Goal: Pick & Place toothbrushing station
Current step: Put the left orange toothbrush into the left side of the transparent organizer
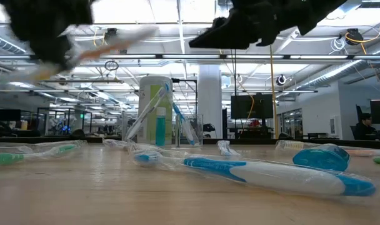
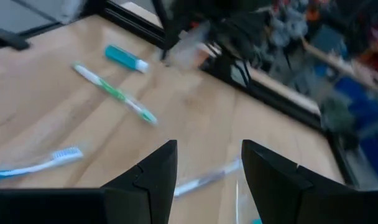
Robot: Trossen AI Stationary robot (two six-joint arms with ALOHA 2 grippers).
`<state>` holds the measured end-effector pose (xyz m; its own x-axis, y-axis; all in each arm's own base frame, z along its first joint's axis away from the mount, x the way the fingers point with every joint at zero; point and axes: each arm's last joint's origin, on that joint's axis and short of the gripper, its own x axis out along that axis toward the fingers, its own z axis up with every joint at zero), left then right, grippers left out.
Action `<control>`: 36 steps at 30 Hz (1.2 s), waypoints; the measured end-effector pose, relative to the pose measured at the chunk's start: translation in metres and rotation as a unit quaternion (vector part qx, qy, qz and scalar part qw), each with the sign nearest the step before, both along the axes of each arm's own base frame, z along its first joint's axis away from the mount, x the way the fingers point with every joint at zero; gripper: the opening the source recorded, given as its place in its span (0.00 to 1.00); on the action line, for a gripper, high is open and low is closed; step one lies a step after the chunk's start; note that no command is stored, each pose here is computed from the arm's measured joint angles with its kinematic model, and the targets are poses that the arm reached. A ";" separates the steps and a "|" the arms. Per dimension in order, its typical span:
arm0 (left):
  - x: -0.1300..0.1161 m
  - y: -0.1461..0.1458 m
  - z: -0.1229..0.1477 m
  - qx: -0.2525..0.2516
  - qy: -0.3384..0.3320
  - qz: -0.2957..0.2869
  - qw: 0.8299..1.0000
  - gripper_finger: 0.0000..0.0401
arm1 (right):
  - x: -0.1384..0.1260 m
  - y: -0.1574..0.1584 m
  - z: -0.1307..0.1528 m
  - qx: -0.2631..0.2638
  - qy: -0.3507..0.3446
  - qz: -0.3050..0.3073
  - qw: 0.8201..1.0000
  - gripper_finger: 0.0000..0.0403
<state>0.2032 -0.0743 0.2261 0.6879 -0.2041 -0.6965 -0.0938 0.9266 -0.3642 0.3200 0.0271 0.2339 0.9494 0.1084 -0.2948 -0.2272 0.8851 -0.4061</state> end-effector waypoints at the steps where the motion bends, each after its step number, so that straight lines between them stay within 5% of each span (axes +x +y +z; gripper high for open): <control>1: 0.005 0.001 0.005 0.016 -0.038 -0.009 0.999 0.03 | 0.001 0.003 -0.001 -0.013 -0.004 0.009 1.000 0.42; 5: 0.018 0.012 0.018 0.018 -0.126 0.014 0.992 0.09 | 0.001 0.014 -0.001 -0.071 -0.018 0.042 0.996 0.42; 10: 0.028 0.034 0.027 -0.035 -0.165 0.150 0.974 0.09 | 0.000 0.025 0.003 -0.162 -0.055 0.083 0.982 0.42; 17: 0.034 0.057 0.034 -0.115 -0.194 0.237 0.945 0.03 | -0.001 0.034 0.005 -0.404 -0.103 0.155 0.895 0.42; 21: 0.035 0.062 0.036 -0.145 -0.200 0.228 0.942 0.07 | 0.002 0.028 0.016 -0.489 -0.144 0.113 0.853 0.42; 24: 0.035 0.064 0.037 -0.150 -0.207 0.229 0.939 0.05 | 0.004 0.018 0.024 -0.514 -0.169 0.078 0.837 0.42; 30: 0.037 0.063 0.041 -0.159 -0.224 0.216 0.937 0.03 | 0.010 0.000 0.019 -0.509 -0.159 0.064 0.844 0.42; 36: 0.055 0.059 0.025 -0.186 -0.204 0.196 0.941 0.04 | 0.015 -0.004 0.012 -0.532 -0.152 0.063 0.831 0.42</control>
<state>0.2577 -0.0148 0.2516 0.9560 -0.0570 -0.2877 -0.1827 0.6515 -0.7363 0.3351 0.0227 0.2455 0.9984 0.0439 -0.0350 -0.0336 -0.0337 -0.9989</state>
